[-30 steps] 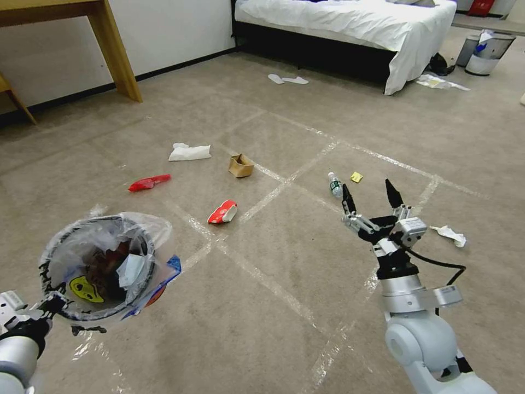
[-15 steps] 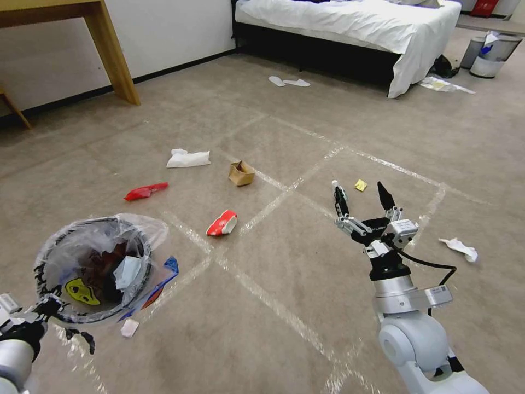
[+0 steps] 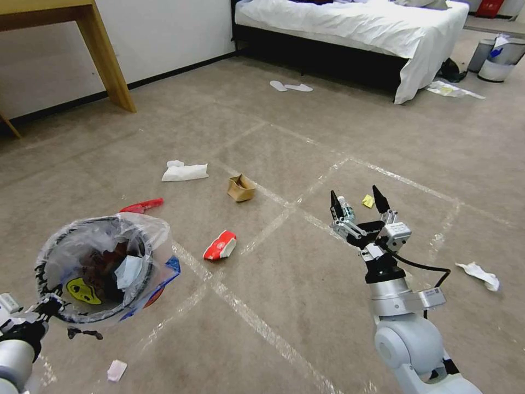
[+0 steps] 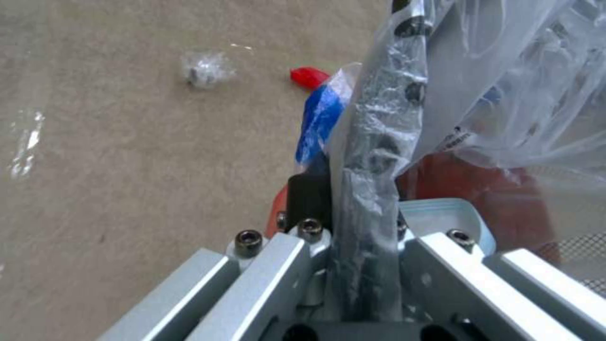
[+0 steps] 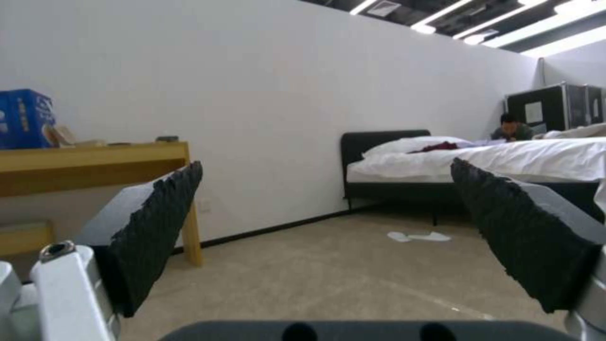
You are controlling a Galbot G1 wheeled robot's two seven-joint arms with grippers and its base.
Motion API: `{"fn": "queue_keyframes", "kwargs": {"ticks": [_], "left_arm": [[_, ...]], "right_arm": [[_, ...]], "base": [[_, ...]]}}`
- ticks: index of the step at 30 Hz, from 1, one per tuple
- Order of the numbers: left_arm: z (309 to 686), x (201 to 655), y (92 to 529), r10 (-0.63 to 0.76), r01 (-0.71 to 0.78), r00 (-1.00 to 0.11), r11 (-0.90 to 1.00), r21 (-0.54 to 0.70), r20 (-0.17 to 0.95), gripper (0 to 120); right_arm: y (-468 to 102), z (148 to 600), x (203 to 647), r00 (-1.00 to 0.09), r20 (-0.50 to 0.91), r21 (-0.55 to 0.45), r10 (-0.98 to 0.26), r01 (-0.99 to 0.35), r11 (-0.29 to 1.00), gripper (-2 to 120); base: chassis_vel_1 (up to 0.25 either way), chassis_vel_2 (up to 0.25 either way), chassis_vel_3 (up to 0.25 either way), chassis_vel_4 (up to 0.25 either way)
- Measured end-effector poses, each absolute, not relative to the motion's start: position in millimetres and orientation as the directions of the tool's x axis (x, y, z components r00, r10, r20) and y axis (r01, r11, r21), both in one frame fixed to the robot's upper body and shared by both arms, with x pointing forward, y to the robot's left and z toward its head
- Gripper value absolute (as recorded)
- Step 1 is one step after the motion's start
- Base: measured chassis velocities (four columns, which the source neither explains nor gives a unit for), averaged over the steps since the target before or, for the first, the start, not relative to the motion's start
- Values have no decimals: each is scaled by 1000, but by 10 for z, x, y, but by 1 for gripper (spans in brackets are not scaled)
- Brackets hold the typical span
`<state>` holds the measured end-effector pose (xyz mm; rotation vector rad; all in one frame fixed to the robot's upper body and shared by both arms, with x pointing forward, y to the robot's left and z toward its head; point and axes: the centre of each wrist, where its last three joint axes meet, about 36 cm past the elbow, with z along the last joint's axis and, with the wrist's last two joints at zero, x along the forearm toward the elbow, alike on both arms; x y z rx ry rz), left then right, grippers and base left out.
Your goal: Pick up the trash bin and place the garbage on the floor into it.
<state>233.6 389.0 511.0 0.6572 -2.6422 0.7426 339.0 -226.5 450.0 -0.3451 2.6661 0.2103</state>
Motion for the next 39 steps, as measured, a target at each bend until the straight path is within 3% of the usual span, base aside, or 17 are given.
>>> {"fn": "queue_keyframes", "kwargs": {"ticks": [20,29,32,35,38,39], "left_arm": [[5110,2334,3897,-347,-511,-843,756,-409,411,0],[5098,2349,3916,-347,-512,-842,756,-408,413,0],[5085,2357,3928,-348,-514,-841,754,-409,415,0],[5065,2366,3940,-348,-517,-838,751,-410,419,0],[5063,2367,3938,-348,-517,-838,751,-411,420,0],[5060,2365,3936,-349,-518,-838,750,-412,420,0]], "right_arm": [[-2196,4437,3454,-878,-429,103,-214,-283,953,100],[-2069,4424,3509,-894,-390,139,-221,-294,946,100],[-1992,4411,3532,-908,-354,180,-226,-303,936,100],[-1760,4429,3574,-944,-216,282,-249,-305,910,100],[-1652,4457,3604,-951,-153,323,-267,-304,896,100],[-1467,4494,3645,-952,-36,393,-305,-294,871,100]], "base": [[-146,140,147,-143],[-49,60,48,-55],[0,0,0,0],[0,0,0,0],[0,0,0,0],[0,0,0,0]]}}
